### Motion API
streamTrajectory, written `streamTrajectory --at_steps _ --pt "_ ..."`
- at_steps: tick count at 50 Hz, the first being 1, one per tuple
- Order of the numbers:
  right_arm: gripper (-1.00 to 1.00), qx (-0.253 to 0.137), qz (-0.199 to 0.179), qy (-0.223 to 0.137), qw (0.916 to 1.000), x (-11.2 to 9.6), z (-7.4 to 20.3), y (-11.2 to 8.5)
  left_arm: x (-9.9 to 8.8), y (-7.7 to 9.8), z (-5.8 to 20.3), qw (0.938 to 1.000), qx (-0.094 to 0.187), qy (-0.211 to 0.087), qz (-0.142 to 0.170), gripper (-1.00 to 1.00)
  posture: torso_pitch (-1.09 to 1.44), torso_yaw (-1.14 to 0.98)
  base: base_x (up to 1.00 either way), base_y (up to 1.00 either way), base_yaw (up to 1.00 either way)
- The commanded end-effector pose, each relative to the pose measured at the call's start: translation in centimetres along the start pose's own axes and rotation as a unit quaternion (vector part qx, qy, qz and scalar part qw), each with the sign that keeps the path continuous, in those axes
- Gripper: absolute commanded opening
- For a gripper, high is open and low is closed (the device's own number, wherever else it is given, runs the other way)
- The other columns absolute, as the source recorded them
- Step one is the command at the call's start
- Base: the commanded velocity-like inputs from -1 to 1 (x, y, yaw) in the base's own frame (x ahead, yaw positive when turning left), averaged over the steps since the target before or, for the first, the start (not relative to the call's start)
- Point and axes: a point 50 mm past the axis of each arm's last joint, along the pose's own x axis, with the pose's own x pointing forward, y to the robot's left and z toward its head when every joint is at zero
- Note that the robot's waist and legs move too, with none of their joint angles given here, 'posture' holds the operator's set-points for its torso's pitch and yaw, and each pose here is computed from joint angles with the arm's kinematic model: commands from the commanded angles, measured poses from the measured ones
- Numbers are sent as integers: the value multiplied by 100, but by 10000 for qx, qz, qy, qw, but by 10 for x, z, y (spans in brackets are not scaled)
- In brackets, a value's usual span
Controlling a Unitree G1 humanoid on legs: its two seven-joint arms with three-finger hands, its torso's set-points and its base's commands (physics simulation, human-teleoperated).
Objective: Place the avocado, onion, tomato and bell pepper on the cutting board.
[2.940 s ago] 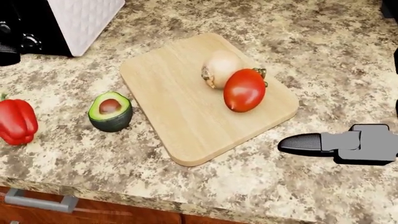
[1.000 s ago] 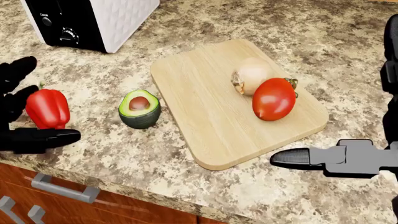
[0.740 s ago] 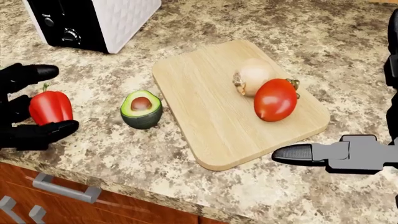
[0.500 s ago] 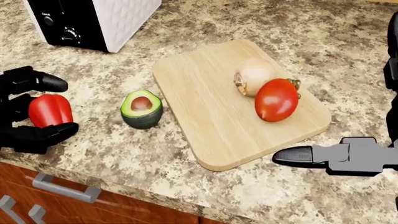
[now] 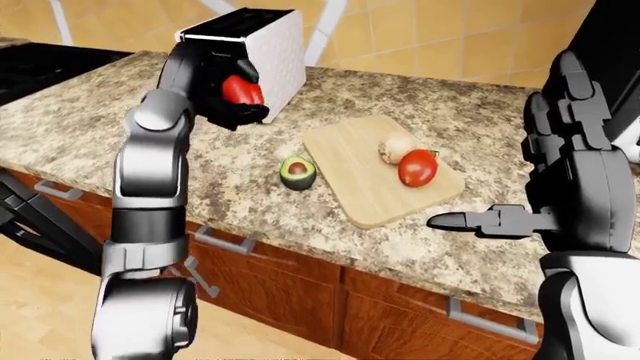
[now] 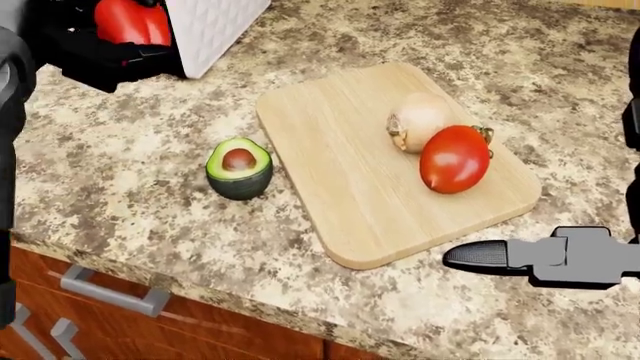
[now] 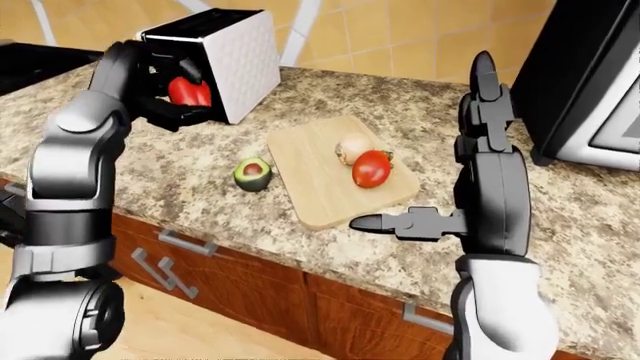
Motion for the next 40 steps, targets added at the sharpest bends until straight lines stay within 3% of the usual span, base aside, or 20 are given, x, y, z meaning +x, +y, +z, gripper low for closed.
streamTrajectory --at_steps 1,18,40 --pt "100 -33 -70 -325 9994 0 10 -1 5 5 36 9974 99 -701 98 -62 0 38 0 0 0" --pt "100 -52 -172 -315 9993 -1 9 -4 43 -35 69 9926 137 -1064 -571 -65 0 38 0 0 0" --pt "100 -45 -226 -322 9992 -2 8 -5 51 -99 63 9834 308 -1024 -1465 -65 0 38 0 0 0"
